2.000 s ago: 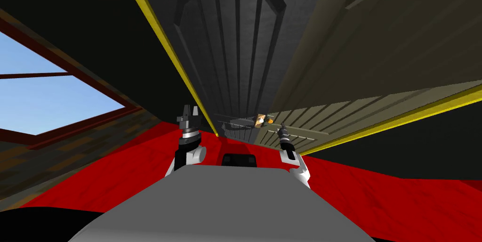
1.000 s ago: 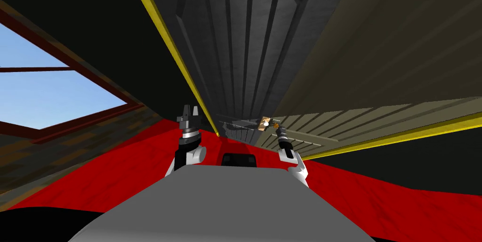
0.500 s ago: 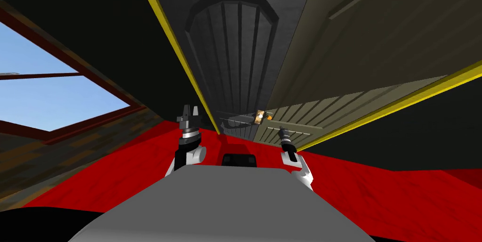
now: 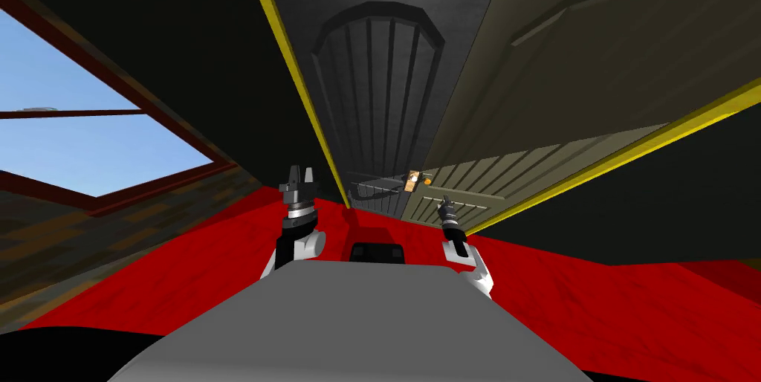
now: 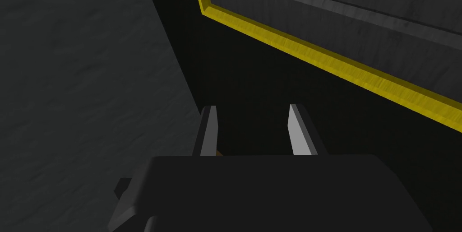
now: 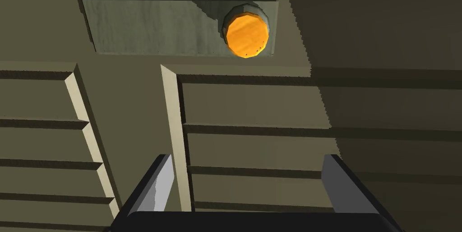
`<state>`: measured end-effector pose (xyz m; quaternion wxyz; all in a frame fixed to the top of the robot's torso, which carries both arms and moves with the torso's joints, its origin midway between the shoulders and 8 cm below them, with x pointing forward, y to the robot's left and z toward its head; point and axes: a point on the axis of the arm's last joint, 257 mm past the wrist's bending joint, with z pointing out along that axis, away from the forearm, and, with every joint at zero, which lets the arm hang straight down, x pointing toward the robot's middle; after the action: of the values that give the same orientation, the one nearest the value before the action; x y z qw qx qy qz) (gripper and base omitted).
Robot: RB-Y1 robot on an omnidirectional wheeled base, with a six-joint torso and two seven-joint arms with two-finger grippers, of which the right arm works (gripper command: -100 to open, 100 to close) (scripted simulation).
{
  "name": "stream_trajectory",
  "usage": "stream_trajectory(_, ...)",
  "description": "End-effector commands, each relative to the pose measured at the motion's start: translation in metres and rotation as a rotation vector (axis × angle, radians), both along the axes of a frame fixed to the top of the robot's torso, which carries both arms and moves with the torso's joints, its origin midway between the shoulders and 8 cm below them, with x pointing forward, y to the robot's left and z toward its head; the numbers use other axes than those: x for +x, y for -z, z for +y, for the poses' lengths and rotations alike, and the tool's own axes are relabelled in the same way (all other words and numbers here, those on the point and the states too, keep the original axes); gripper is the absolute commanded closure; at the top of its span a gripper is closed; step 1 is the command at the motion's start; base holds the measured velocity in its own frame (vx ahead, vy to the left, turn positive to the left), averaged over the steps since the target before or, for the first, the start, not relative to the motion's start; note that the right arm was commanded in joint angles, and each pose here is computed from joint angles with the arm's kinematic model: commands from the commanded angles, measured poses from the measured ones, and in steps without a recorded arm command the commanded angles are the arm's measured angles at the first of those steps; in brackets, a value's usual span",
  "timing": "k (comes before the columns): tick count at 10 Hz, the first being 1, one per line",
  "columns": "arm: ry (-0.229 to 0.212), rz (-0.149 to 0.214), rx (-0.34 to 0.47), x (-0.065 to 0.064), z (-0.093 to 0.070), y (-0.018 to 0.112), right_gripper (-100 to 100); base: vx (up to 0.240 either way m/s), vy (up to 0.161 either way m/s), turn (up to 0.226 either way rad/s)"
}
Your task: Pull the door open
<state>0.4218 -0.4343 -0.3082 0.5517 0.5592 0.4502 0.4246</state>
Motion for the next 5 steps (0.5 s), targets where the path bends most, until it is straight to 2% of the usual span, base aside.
stream_trajectory(1,0.043,0.027,-0.014,-0.011,-0.024,0.005,-100,-0.044,-0.034,-0.191)
stream_trajectory(3,0.088,0.054,-0.028,-0.024,-0.049,0.01,-100,-0.012,-0.056,-0.124)
stream_trajectory(4,0.109,0.063,-0.034,-0.027,-0.06,0.011,-100,0.094,-0.089,-0.084)
stream_trajectory(5,0.107,0.06,-0.033,-0.025,-0.058,0.01,-100,0.174,-0.067,-0.007)
